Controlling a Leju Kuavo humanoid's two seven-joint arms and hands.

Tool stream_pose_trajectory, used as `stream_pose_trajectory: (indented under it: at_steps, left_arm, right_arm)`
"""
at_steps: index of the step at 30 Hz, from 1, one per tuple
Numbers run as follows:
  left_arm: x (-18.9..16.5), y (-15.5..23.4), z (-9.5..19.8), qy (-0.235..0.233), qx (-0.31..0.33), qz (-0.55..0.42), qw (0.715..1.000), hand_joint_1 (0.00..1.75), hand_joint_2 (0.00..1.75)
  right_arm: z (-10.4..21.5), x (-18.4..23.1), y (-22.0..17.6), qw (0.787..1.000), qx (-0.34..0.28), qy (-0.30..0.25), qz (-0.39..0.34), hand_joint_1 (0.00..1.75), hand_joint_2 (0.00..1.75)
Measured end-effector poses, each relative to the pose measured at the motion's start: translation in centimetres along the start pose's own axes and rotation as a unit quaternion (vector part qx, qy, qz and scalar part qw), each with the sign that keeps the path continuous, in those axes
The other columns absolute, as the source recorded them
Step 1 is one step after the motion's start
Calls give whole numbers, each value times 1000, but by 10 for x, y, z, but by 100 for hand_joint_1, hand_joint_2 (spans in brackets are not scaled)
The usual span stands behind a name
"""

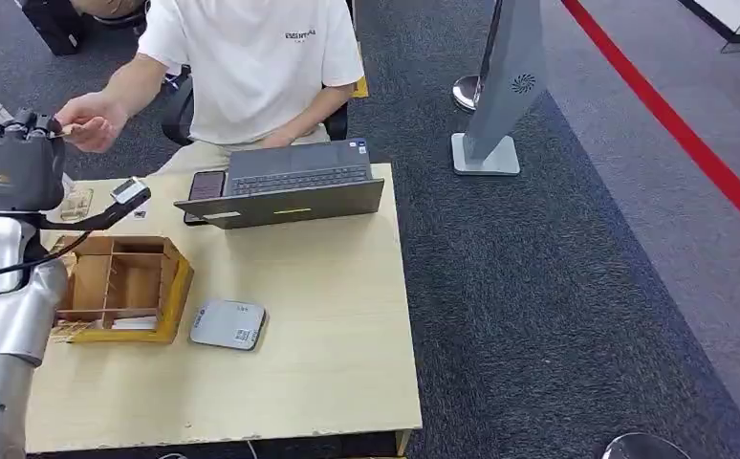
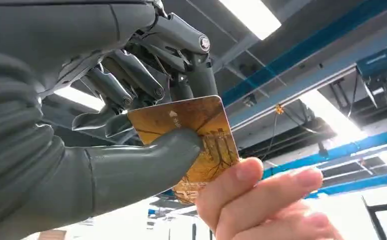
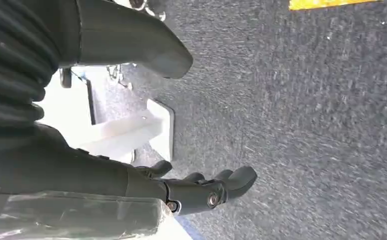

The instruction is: Pass the card to the sensor for recognition and then transmit it.

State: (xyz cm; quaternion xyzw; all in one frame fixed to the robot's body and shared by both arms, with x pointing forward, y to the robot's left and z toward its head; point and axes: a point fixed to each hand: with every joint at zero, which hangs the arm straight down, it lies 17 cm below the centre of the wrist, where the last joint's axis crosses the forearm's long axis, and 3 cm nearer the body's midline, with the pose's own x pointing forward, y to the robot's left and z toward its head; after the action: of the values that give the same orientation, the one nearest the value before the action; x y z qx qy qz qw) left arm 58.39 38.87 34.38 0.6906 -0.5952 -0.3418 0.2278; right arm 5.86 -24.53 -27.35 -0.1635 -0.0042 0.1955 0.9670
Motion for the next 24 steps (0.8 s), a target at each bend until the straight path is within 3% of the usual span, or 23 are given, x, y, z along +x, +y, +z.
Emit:
stream_pose_trajectory:
  at_steps: [4,5,12,18,24]
  left_arm:
    - [-1,-9,1,2,-13,1,1000,175,175]
    - [-2,-10,2,3,-15,1,1000,0,175]
    - [-1,-19,8,6,-26,18,999,0,175]
    - [40,0,16,-30,10,85,996,0,175]
    - [58,17,19,-35,34,104,993,0,175]
  right_arm:
    - [-1,-1,-2,1000,-1,1,1,0,175]
    - [-1,-1,-2,1000,0,1,1,0,175]
    - [-1,0,-3,1000,-2,-4,4,0,175]
    - [-2,-1,-5,1000,-7,1,0,0,175]
    - [-2,-2,-5,1000,-6,2,0,0,175]
